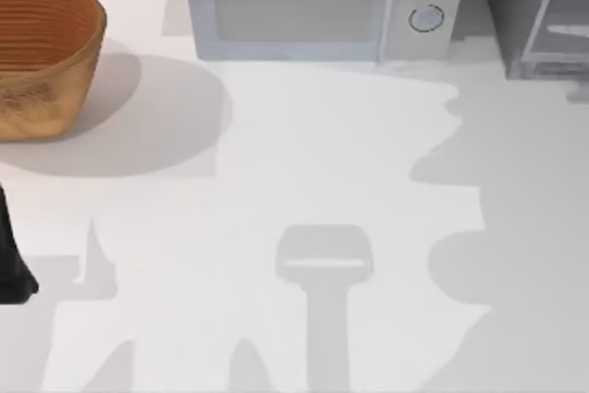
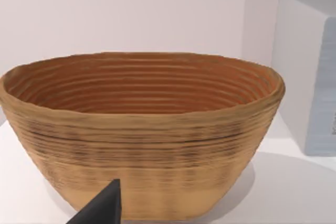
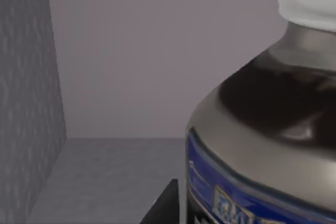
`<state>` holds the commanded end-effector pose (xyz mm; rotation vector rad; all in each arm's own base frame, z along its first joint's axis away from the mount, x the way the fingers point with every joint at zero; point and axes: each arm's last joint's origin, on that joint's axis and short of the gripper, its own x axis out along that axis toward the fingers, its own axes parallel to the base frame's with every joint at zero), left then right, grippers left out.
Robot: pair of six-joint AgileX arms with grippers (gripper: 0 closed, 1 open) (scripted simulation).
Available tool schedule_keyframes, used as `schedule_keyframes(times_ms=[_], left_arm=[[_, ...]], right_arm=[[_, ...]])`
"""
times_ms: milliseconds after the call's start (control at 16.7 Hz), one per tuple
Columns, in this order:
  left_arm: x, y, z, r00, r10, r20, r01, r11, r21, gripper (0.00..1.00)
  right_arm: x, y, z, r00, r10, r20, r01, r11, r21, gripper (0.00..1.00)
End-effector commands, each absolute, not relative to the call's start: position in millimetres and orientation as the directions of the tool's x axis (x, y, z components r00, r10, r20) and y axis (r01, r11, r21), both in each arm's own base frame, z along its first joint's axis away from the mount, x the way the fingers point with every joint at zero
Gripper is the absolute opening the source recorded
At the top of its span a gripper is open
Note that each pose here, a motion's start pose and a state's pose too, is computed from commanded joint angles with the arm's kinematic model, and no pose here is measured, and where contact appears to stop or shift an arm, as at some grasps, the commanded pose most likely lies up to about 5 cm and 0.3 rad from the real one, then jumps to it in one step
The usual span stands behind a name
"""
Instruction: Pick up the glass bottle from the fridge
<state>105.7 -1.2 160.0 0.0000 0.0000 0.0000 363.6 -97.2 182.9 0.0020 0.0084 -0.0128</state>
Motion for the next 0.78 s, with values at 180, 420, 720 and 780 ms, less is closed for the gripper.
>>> schedule_keyframes(times_ms=[180, 420, 720, 780], left_arm=[[105.7, -1.2, 160.0, 1.0, 0.0, 0.0, 0.0, 1.0, 0.0, 1.0], [105.7, -1.2, 160.0, 1.0, 0.0, 0.0, 0.0, 1.0, 0.0, 1.0], [105.7, -1.2, 160.0, 1.0, 0.0, 0.0, 0.0, 1.0, 0.0, 1.0], [105.7, -1.2, 160.0, 1.0, 0.0, 0.0, 0.0, 1.0, 0.0, 1.0]], right_arm=[[362.7, -97.1, 183.1, 1.0, -0.013, -0.007, 0.013, 1.0, 0.002, 0.0], [360.2, -92.3, 187.2, 1.0, -0.007, -0.01, 0.007, 1.0, 0.002, 0.0], [322.7, -69.8, 222.4, 1.0, -0.007, 0.002, 0.007, 1.0, -0.01, 0.0], [309.6, -63.5, 230.5, 1.0, -0.008, 0.004, 0.008, 1.0, -0.011, 0.0]])
